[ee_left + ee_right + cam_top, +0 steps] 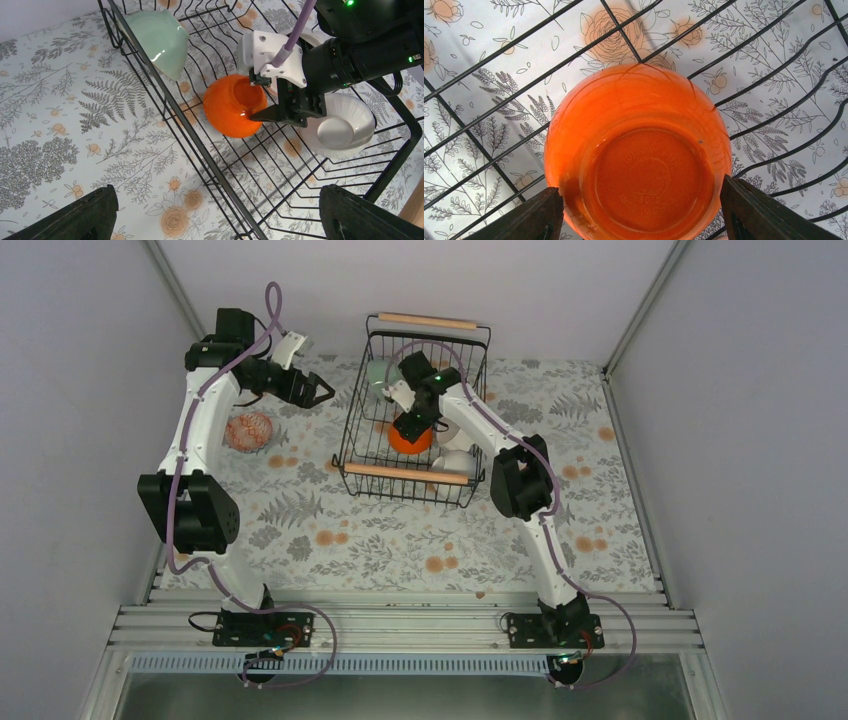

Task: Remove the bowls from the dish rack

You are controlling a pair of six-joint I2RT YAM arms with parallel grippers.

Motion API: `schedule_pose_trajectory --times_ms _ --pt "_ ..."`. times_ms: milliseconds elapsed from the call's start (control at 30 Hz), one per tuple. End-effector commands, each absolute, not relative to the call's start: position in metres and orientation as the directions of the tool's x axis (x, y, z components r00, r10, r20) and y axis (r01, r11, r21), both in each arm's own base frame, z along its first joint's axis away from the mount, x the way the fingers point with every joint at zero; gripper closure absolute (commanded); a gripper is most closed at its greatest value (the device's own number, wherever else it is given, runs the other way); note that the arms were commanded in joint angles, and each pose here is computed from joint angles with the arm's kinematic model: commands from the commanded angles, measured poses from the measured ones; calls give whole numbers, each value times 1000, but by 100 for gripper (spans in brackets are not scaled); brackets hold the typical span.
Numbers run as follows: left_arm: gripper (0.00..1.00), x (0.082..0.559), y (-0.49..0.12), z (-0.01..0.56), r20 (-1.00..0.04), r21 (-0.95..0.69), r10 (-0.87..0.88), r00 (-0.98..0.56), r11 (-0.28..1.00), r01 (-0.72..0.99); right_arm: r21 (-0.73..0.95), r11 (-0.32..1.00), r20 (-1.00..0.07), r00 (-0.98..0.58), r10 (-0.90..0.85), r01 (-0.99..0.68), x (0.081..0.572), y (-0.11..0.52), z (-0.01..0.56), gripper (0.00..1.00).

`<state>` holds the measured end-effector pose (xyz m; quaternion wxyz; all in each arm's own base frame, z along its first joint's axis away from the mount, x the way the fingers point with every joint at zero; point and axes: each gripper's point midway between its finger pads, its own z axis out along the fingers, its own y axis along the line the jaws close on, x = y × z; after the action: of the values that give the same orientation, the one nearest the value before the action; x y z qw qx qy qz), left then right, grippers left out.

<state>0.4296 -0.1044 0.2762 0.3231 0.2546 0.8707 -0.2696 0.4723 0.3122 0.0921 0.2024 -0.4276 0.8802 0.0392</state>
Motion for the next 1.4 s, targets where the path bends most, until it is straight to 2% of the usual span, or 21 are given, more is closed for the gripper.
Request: schedule_pose_trajectory --times_ms 0,500,967,1367 --pt "0 424 -110 296 -739 -291 265 -620 704 648 -124 628 -422 -532 -734 -768 480 320 99 23" --pt "0 422 -111 291 -735 -303 267 -623 694 654 -112 634 -399 -549 -734 -765 482 317 83 27" --pt "0 418 -113 292 -738 -313 259 -624 687 656 -111 650 -378 -573 -728 -752 479 307 81 55" --pt "0 416 -123 318 -775 -330 228 -589 649 686 -116 663 -450 -556 -699 -739 484 307 115 58"
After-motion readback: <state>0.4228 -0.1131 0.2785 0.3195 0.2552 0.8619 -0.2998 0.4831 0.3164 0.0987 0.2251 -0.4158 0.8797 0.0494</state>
